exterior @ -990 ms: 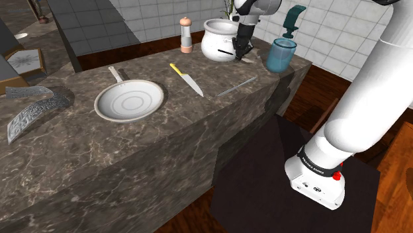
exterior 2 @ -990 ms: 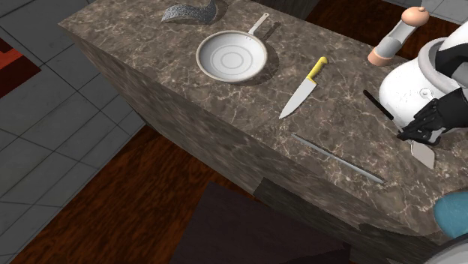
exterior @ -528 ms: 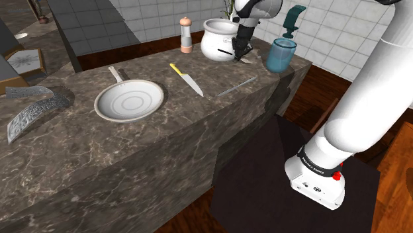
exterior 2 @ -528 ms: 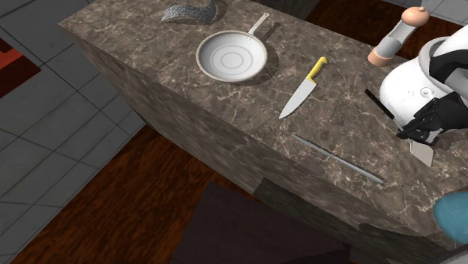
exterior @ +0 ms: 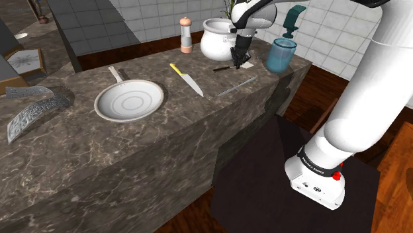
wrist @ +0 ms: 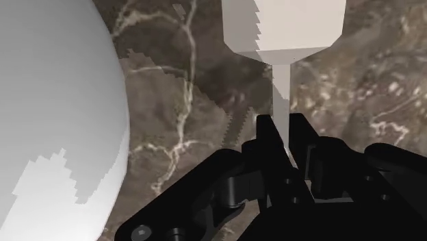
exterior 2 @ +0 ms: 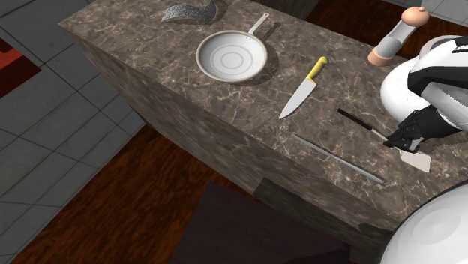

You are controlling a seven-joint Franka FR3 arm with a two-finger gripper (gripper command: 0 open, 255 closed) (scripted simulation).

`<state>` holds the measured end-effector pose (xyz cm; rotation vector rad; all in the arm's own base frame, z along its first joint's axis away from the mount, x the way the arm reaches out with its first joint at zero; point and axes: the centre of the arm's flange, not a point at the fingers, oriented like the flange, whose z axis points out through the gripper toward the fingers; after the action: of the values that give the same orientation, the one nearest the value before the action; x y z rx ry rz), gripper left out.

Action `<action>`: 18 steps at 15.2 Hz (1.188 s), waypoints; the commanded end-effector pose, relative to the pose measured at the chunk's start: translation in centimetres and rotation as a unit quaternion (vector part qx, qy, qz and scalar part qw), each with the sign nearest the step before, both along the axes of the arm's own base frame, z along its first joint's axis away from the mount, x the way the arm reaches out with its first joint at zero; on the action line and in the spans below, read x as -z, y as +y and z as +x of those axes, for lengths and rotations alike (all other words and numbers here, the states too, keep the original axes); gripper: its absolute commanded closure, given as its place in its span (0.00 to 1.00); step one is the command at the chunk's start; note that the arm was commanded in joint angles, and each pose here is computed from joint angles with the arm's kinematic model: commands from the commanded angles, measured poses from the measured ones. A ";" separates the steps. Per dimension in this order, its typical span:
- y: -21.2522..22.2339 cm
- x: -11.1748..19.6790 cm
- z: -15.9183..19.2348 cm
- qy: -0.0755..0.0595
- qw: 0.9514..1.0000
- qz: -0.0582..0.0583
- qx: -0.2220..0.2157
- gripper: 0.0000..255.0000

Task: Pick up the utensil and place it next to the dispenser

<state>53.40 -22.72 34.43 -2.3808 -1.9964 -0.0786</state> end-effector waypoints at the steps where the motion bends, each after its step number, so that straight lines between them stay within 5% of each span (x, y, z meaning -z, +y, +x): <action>1: -0.1 0.3 0.0 0.002 1.000 0.000 0.000 1.00; 2: -0.1 0.4 0.0 0.002 1.000 0.000 0.000 0.00; 7: -0.1 0.3 0.0 0.002 1.000 0.000 0.000 0.00; 11: -0.4 -4.7 -0.1 0.002 1.000 0.000 0.000 0.00; 18: -0.4 -4.7 0.0 0.002 1.000 0.000 0.000 0.00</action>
<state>53.31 -23.08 38.94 -2.3767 -1.9908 -0.0711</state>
